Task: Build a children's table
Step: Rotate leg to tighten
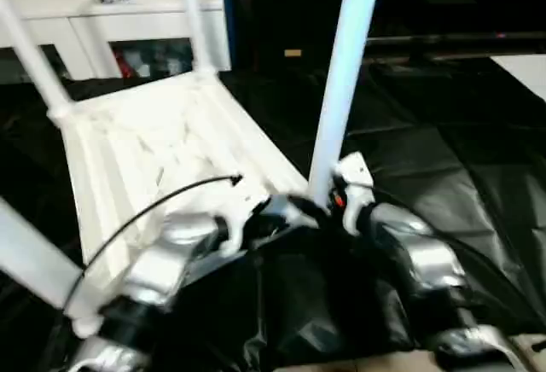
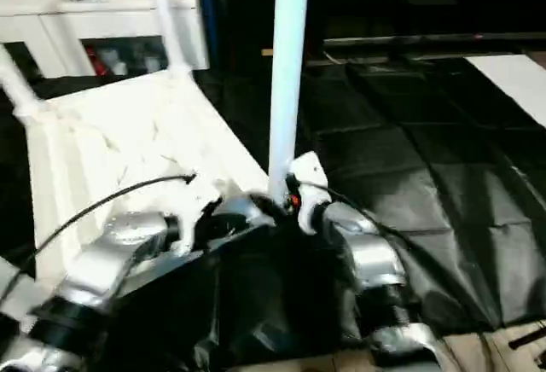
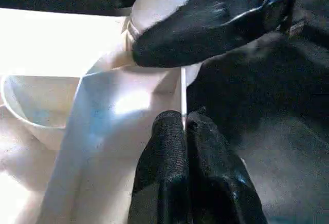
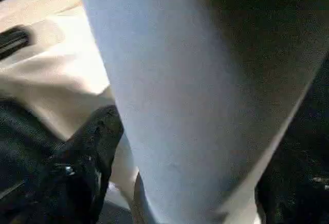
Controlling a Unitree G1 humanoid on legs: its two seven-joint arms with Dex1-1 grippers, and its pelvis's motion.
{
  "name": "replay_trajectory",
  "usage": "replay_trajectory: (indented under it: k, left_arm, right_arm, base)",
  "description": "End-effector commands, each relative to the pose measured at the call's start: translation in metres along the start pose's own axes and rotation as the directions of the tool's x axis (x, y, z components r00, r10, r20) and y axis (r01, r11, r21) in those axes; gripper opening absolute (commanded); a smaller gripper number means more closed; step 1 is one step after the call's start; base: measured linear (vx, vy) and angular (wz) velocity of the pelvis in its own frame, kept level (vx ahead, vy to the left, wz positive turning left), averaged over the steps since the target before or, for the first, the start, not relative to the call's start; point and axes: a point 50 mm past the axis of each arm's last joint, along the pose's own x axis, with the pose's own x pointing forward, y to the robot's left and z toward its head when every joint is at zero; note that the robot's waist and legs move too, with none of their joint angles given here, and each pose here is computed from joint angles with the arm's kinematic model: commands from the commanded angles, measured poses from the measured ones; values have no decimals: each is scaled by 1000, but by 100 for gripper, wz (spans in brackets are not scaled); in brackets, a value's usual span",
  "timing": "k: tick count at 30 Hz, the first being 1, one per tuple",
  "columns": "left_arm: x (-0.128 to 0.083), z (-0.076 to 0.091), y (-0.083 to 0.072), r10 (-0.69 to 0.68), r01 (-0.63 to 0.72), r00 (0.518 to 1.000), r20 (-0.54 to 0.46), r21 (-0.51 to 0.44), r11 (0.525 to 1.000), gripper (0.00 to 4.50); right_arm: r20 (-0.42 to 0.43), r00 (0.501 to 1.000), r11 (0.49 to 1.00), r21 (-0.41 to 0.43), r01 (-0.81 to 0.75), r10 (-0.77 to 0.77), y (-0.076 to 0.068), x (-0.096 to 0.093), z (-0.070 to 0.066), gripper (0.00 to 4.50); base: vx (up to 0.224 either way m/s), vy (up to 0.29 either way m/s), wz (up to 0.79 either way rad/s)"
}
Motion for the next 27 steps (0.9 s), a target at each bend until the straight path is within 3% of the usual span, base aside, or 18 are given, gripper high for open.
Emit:
replay_trajectory:
  k: [1, 6, 11, 12, 27]
  left_arm:
    - [6, 26, -15, -150, 139, 982, 117, 95, 986, 0]
    - [-6, 19, -12, -197, 190, 978, 71, 104, 976, 0]
    - [-12, 15, -12, -227, 221, 973, 45, 107, 969, 0]
    - [-14, 14, -13, -242, 237, 969, 40, 106, 966, 0]
    - [-17, 13, -15, -276, 272, 961, 28, 102, 957, 0]
  right_arm:
    - [-20, 984, 984, -9, -179, 179, 20, 6, 0, 372]
    - [-116, 930, 933, -54, -357, 349, 22, -14, -5, 372]
    - [-159, 891, 899, -40, -437, 426, 24, -23, -9, 372]
    - [-162, 879, 887, -37, -460, 449, 25, -25, -9, 345]
    - [-174, 837, 850, -6, -527, 518, 35, -27, -14, 248]
  base:
    - [0, 0, 0]
    - [0, 0, 0]
    - [0, 0, 0]
    - [0, 0, 0]
    - [0, 0, 0]
